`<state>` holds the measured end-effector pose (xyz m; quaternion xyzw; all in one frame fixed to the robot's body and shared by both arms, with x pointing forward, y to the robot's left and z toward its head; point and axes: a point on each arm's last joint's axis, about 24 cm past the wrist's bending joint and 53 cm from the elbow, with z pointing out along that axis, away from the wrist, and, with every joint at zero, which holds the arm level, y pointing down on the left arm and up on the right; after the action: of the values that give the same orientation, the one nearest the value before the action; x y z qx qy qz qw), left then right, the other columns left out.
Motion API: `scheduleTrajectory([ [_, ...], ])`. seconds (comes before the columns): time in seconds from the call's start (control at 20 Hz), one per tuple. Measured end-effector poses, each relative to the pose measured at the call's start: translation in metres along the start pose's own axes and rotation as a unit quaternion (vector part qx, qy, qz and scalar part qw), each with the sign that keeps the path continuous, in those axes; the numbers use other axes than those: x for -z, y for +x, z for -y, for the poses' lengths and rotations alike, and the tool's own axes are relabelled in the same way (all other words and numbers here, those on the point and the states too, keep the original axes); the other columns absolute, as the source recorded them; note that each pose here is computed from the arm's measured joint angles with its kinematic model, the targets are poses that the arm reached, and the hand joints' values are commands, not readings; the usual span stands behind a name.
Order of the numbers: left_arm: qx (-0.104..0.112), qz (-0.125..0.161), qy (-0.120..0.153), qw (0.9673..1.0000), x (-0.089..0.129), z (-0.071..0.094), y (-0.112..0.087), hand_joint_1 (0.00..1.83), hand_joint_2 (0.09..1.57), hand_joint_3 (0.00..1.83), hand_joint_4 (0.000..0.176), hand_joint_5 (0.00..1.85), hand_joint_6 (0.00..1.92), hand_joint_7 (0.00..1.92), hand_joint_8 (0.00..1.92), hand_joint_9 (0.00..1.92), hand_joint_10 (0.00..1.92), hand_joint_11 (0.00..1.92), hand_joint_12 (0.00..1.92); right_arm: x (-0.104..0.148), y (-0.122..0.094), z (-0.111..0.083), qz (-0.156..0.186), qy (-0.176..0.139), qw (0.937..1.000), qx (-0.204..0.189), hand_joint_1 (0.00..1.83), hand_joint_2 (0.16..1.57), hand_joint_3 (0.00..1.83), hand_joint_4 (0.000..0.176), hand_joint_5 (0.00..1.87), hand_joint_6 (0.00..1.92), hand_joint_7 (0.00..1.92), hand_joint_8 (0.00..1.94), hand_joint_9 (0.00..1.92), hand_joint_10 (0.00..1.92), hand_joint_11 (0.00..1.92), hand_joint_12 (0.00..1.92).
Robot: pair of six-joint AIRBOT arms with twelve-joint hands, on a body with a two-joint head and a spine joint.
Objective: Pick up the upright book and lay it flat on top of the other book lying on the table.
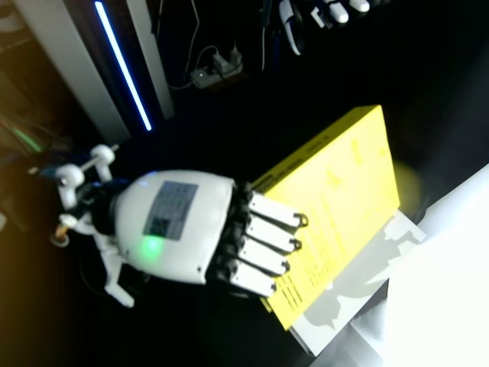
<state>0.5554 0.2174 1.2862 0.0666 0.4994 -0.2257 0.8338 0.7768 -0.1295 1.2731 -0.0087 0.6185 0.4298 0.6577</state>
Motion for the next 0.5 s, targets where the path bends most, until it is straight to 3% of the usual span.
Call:
scheduleTrajectory([
  [0.1, 0.000, 0.000, -0.002, 1.0000, 0.0000, -0.0010, 0.0001, 0.62, 1.19, 0.00, 0.068, 0.16, 0.00, 0.10, 0.01, 0.00, 0.00, 0.00, 0.00, -0.0020, 0.0007, 0.0024, 0.000, 0.003, 1.0000, 0.000, 1.20, 1.25, 0.04, 0.000, 0.60, 1.37, 0.83, 1.56, 0.94, 1.79, 0.83, 1.92],
  [0.15, 0.000, 0.000, -0.002, 1.0000, 0.0000, -0.0009, 0.0000, 0.63, 1.19, 0.00, 0.069, 0.16, 0.00, 0.10, 0.00, 0.00, 0.00, 0.00, 0.00, -0.0024, 0.0001, 0.0041, 0.001, 0.004, 1.0000, 0.001, 1.18, 1.01, 0.61, 0.000, 0.59, 1.57, 0.82, 1.73, 0.95, 1.89, 0.88, 1.92],
  [0.2, 0.000, 0.000, -0.002, 1.0000, 0.0000, -0.0007, 0.0000, 0.63, 1.20, 0.01, 0.053, 0.16, 0.00, 0.10, 0.01, 0.00, 0.00, 0.00, 0.00, -0.0027, 0.0003, 0.0049, 0.001, 0.007, 1.0000, -0.002, 1.19, 0.86, 0.93, 0.000, 0.65, 1.67, 0.87, 1.77, 0.99, 1.92, 0.93, 1.92],
  [0.25, 0.000, 0.000, -0.001, 1.0000, 0.0000, -0.0006, -0.0001, 0.63, 1.19, 0.00, 0.051, 0.17, 0.01, 0.10, 0.01, 0.00, 0.00, 0.00, 0.00, -0.0027, 0.0024, 0.0085, -0.003, 0.014, 0.9999, -0.006, 1.06, 0.96, 0.76, 0.000, 0.66, 1.71, 0.96, 1.89, 1.00, 1.92, 0.93, 1.92],
  [0.3, 0.000, 0.000, -0.002, 1.0000, 0.0001, -0.0008, 0.0001, 0.64, 1.20, 0.01, 0.045, 0.17, 0.00, 0.11, 0.01, 0.00, 0.00, 0.00, 0.00, -0.0028, 0.0041, 0.0090, -0.006, 0.015, 0.9999, -0.006, 1.27, 1.06, 0.43, 0.000, 0.88, 1.88, 1.16, 1.93, 1.19, 1.92, 1.12, 1.92],
  [0.35, 0.004, -0.002, -0.003, 1.0000, 0.0006, -0.0014, 0.0008, 0.64, 1.20, 0.00, 0.065, 0.16, 0.00, 0.10, 0.00, 0.00, 0.00, 0.00, 0.00, -0.0031, 0.0051, 0.0094, -0.007, 0.017, 0.9998, -0.008, 1.10, 1.05, 0.53, 0.000, 0.71, 1.68, 1.16, 1.94, 1.21, 1.92, 1.10, 1.92],
  [0.4, 0.005, -0.002, -0.002, 1.0000, 0.0006, -0.0010, 0.0008, 0.62, 1.20, 0.00, 0.054, 0.16, 0.00, 0.10, 0.00, 0.00, 0.00, 0.00, 0.00, -0.0028, 0.0052, 0.0091, -0.006, 0.017, 0.9998, -0.011, 1.30, 1.12, 0.22, 0.000, 0.61, 1.39, 0.93, 1.38, 0.91, 1.59, 0.77, 1.85],
  [0.45, 0.005, -0.002, -0.002, 1.0000, 0.0006, -0.0010, 0.0008, 0.61, 1.20, 0.00, 0.050, 0.16, 0.00, 0.09, 0.00, 0.00, 0.00, 0.00, 0.00, -0.0010, 0.0077, 0.0099, -0.008, 0.016, 0.9998, -0.009, 1.24, 1.19, 0.07, 0.000, 0.61, 1.40, 0.93, 1.27, 0.83, 1.39, 0.69, 1.78],
  [0.5, 0.005, -0.002, -0.002, 1.0000, 0.0009, -0.0014, 0.0009, 0.63, 1.20, 0.00, 0.044, 0.17, 0.00, 0.09, 0.00, 0.00, 0.00, 0.00, 0.00, 0.0007, 0.0070, 0.0097, -0.007, 0.017, 0.9998, -0.008, 1.13, 1.16, 0.02, 0.000, 0.41, 1.08, 0.63, 0.95, 0.60, 1.19, 0.43, 1.74],
])
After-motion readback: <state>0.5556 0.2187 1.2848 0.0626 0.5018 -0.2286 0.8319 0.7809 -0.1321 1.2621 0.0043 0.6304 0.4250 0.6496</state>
